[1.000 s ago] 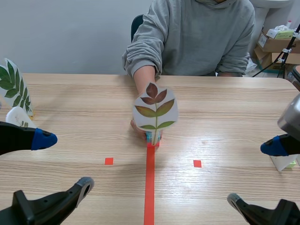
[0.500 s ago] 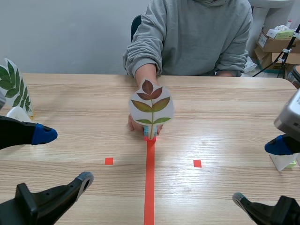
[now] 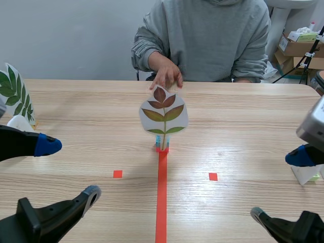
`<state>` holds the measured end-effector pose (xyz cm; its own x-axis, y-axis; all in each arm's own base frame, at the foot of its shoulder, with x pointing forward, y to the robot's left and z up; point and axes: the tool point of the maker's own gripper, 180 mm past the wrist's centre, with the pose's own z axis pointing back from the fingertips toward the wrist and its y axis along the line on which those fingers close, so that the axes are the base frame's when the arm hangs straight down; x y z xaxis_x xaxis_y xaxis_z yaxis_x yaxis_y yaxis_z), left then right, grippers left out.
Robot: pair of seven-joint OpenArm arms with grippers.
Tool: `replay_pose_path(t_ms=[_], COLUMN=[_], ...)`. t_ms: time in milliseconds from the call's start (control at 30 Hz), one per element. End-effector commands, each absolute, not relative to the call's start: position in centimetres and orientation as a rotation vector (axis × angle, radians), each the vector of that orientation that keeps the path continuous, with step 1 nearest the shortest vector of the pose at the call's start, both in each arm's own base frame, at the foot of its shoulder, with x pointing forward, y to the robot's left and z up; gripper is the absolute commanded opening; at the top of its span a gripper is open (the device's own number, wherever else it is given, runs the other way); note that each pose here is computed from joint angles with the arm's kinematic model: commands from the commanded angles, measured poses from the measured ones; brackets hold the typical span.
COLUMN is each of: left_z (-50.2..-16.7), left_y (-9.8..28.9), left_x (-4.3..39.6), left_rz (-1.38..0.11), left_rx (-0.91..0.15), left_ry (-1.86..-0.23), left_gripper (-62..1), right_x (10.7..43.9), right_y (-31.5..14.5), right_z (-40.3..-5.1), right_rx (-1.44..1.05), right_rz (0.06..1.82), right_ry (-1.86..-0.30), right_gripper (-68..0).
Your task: Do the leaf sorting experiment
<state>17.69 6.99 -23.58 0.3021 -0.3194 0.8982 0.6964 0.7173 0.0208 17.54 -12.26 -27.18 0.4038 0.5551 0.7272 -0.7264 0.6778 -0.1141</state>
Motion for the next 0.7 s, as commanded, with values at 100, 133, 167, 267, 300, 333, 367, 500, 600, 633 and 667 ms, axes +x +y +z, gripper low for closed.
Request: replay_pose_path(t_ms=[100,133,167,267,300,333,367,500,600,633,667], left_z=[-22.89,-22.89,-22.89,-22.89,-22.88,-22.88,-22.88,-22.88,-22.89,-22.89,-22.89], left_y=[6.65,6.65,6.65,6.65,6.64,6.64,6.64,6.64,6.65,6.65,6.65], left_x=[17.68,17.68,17.68,17.68,17.68,17.68,17.68,17.68,17.68,17.68,17.68], left_rz=[-0.701,-0.701,-0.701,-0.701,-0.701,-0.701,-0.701,-0.701,-0.700,-0.700,-0.700], left_rx=[-0.428,-0.428,-0.428,-0.428,-0.428,-0.428,-0.428,-0.428,-0.427,-0.427,-0.427], left_ry=[-1.087,-1.087,-1.087,-1.087,-1.088,-1.088,-1.088,-1.088,-1.088,-1.088,-1.088], left_gripper=[-2.2,-2.2,-2.2,-2.2,-2.2,-2.2,-2.2,-2.2,-2.2,-2.2,-2.2], right_x=[17.75,17.75,17.75,17.75,17.75,17.75,17.75,17.75,17.75,17.75,17.75], right_y=[-12.21,-12.21,-12.21,-12.21,-12.21,-12.21,-12.22,-12.22,-12.28,-12.28,-12.28], right_z=[-26.80,-26.80,-26.80,-26.80,-26.80,-26.80,-26.81,-26.82,-26.86,-26.86,-26.86], right_rx=[0.235,0.235,0.235,0.235,0.235,0.235,0.235,0.234,0.230,0.231,0.231], right_rz=[0.831,0.831,0.831,0.831,0.831,0.831,0.831,0.832,0.834,0.833,0.833], right_ry=[-0.834,-0.834,-0.834,-0.834,-0.834,-0.834,-0.834,-0.834,-0.831,-0.832,-0.832], right_gripper=[-3.7,-3.7,-3.7,-3.7,-3.7,-3.7,-3.7,-3.7,-3.7,-3.7,-3.7])
